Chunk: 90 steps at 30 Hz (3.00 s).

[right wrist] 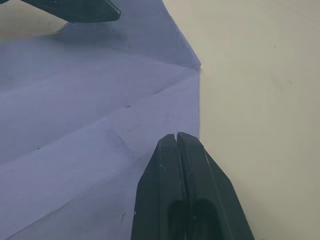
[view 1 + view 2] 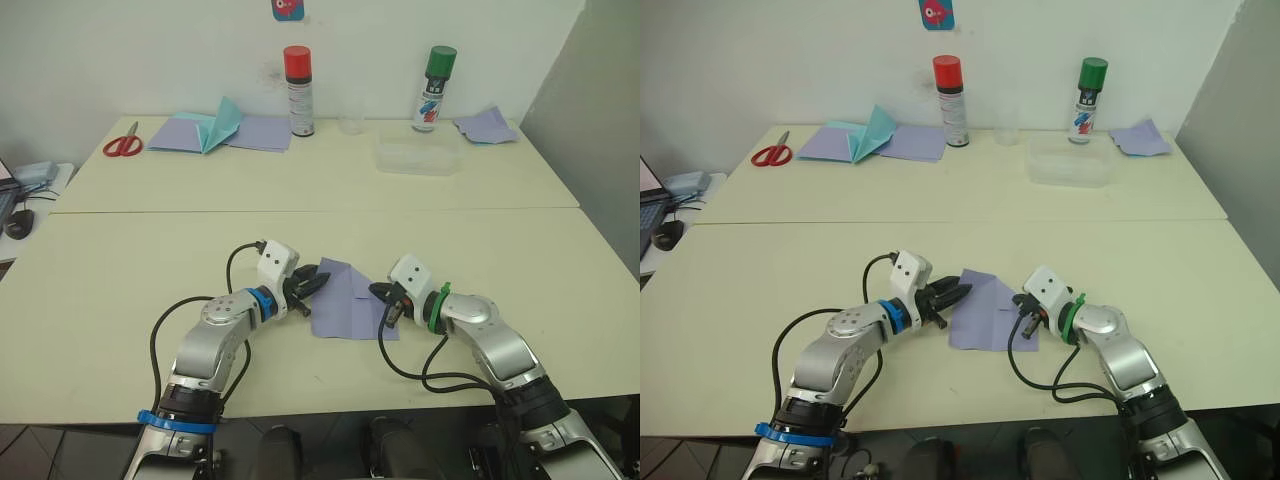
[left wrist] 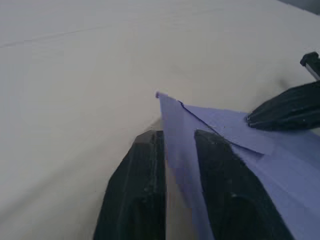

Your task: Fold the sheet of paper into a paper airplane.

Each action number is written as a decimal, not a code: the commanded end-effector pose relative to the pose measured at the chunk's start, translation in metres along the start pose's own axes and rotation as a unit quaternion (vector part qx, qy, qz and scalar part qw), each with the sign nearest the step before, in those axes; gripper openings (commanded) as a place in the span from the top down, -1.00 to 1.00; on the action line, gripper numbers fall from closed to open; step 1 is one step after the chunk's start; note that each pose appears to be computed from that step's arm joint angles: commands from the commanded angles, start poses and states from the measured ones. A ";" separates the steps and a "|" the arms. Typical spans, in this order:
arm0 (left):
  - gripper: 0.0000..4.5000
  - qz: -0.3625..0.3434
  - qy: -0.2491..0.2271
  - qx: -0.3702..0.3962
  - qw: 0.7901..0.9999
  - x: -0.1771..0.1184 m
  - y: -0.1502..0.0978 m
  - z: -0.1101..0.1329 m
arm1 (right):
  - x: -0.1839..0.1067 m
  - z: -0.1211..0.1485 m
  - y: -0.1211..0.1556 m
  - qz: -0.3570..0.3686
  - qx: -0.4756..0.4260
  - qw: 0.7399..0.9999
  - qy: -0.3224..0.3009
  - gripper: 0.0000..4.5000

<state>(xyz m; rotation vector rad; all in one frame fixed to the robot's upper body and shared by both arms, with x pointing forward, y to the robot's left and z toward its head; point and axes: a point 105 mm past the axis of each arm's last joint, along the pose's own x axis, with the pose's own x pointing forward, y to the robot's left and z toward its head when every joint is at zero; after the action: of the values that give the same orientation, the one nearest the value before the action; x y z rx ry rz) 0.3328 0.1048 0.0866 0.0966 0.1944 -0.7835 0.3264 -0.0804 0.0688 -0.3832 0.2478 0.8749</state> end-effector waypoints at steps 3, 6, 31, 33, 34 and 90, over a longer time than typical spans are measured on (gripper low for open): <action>0.99 -0.023 -0.012 0.094 0.995 0.004 -0.008 0.013 | 0.002 -0.013 0.005 0.002 0.006 1.000 0.026 1.00; 0.99 -0.049 -0.011 0.122 0.991 0.007 -0.018 0.015 | 0.002 -0.013 0.005 0.001 0.006 1.000 0.026 1.00; 0.99 -0.117 0.106 0.272 0.949 0.019 -0.034 -0.023 | 0.002 0.002 0.007 0.013 0.004 1.000 0.004 1.00; 0.99 -0.114 0.108 0.275 0.949 0.019 -0.032 -0.023 | 0.001 0.011 0.006 0.013 0.004 1.000 -0.011 1.00; 0.99 -0.110 0.109 0.280 0.947 0.020 -0.030 -0.023 | 0.001 0.016 0.005 0.013 0.003 1.000 -0.018 1.00; 0.32 -0.096 -0.021 0.119 0.988 -0.015 0.004 0.037 | 0.016 -0.005 0.016 0.024 0.056 0.998 0.034 1.00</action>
<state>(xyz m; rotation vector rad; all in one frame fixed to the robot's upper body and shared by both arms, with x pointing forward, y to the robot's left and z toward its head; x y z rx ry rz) 0.3297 0.1223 0.1194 0.2702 0.1142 -0.9691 0.3274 -0.0576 0.0714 -0.2891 0.2978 0.8955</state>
